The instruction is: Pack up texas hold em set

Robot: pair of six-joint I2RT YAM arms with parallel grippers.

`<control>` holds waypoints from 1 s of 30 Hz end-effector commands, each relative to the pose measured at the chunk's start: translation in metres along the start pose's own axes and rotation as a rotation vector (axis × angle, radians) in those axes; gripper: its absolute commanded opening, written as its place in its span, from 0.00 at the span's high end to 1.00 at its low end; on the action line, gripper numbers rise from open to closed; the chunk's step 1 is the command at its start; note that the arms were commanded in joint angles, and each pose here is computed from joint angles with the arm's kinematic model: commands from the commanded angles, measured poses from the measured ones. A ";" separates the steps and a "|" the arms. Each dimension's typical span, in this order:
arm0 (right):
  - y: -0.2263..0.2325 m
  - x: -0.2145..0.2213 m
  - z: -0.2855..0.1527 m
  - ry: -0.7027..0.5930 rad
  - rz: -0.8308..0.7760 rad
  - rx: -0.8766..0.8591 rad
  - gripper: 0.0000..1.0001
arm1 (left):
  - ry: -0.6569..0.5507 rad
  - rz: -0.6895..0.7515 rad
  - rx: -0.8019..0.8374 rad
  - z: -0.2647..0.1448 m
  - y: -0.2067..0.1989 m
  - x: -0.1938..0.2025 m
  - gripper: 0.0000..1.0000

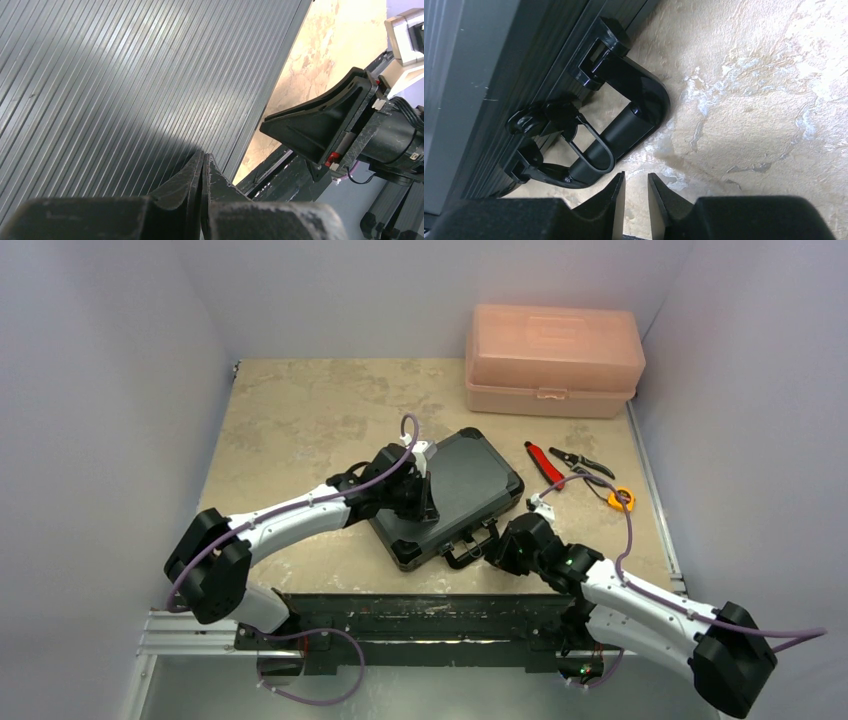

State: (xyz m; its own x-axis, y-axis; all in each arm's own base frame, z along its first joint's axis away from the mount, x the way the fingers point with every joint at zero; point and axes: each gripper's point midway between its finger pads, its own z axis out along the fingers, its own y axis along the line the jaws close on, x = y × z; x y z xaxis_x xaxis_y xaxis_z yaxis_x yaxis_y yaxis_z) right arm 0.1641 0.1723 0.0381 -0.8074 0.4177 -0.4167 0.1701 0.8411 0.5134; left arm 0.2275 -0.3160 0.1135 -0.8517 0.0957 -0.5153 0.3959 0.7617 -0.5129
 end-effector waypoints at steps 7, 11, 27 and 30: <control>-0.008 -0.001 0.010 -0.026 0.016 0.022 0.84 | 0.149 -0.023 -0.137 0.008 0.039 0.051 1.00; -0.008 0.000 0.013 -0.024 0.014 0.023 0.85 | 0.154 -0.023 -0.139 0.010 0.040 0.051 1.00; 0.005 -0.005 0.018 -0.025 0.004 0.002 0.97 | 0.155 -0.026 -0.142 0.009 0.041 0.054 1.00; 0.009 -0.006 0.019 -0.026 0.000 -0.010 0.98 | 0.155 -0.026 -0.142 0.009 0.041 0.055 1.00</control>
State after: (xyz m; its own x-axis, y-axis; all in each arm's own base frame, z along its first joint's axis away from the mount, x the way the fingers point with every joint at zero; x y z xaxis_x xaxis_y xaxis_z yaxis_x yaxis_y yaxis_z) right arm 0.1674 0.1751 0.0172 -0.8165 0.4094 -0.4070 0.1838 0.8527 0.4891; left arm 0.2309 -0.3199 0.1135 -0.8457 0.0763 -0.5282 0.3949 0.7551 -0.5233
